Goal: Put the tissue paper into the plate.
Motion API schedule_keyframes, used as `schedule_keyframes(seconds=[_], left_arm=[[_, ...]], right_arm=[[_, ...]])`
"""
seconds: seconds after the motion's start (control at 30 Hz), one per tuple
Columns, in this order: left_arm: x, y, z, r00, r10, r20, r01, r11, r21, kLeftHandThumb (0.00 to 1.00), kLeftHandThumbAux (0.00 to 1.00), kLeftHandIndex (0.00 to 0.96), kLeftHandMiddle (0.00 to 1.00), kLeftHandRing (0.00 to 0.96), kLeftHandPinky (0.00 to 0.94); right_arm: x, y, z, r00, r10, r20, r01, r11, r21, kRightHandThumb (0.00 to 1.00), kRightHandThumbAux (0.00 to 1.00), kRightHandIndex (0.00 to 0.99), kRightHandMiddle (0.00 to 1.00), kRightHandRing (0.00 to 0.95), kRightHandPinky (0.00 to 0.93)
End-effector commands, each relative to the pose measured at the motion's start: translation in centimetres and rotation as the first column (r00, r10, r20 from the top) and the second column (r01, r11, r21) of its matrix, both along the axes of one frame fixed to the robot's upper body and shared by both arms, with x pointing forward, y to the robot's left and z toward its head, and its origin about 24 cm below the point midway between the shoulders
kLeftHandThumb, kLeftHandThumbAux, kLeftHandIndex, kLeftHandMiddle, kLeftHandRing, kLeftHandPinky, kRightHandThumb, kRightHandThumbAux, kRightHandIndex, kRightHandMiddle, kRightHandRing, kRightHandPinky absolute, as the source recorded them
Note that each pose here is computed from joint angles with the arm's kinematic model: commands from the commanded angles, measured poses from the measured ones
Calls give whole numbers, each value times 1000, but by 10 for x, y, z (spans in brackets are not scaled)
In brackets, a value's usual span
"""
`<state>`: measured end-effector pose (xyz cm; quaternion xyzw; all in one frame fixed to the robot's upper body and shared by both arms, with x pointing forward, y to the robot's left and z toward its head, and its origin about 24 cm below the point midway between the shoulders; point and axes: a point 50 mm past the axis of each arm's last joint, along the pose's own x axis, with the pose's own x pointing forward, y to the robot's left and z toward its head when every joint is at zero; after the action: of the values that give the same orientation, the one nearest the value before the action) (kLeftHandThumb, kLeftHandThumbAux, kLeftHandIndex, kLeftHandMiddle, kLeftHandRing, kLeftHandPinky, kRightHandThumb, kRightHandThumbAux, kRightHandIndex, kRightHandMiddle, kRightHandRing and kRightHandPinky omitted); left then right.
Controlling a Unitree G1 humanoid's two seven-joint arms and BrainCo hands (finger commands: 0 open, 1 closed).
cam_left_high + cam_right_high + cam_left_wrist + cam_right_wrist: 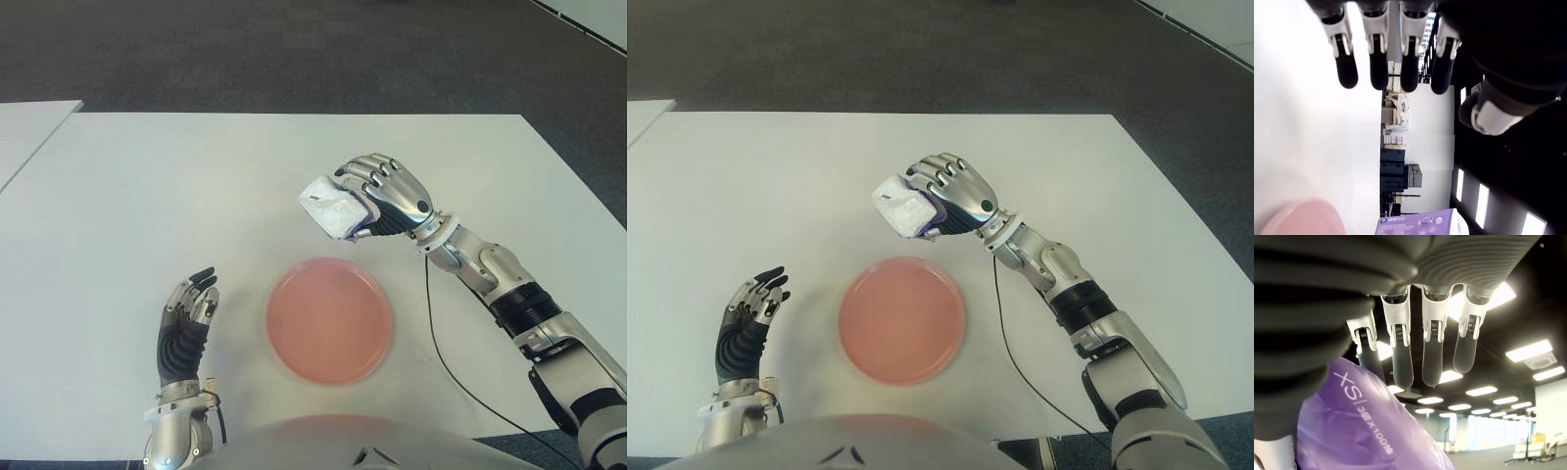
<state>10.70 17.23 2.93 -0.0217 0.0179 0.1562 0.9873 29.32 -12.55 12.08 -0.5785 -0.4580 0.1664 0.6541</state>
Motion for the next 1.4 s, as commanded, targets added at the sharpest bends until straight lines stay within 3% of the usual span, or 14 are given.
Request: schedule_keyframes(seconds=[0.03,0.5,0.83,1.4], left_arm=[[3,-2,-3,1000,23,6,-23,999,-24,322,589,288,234,227,257],[8,0,-5,1000,16,11,-15,1000,-7,292,565,261,225,240,284],[9,1,-5,1000,4,11,-4,1000,-1,277,572,253,216,227,253],[13,1,-6,1000,7,17,-7,1000,-10,289,597,272,224,227,263]], right_arm=[[-7,0,7,999,40,-5,-40,999,12,716,712,439,889,878,874],[-25,7,22,993,121,1,-120,990,79,712,715,439,889,862,841],[-57,11,29,965,255,60,-261,952,157,714,715,440,853,822,811],[-80,11,14,947,322,-6,-316,931,182,715,715,439,889,854,843]])
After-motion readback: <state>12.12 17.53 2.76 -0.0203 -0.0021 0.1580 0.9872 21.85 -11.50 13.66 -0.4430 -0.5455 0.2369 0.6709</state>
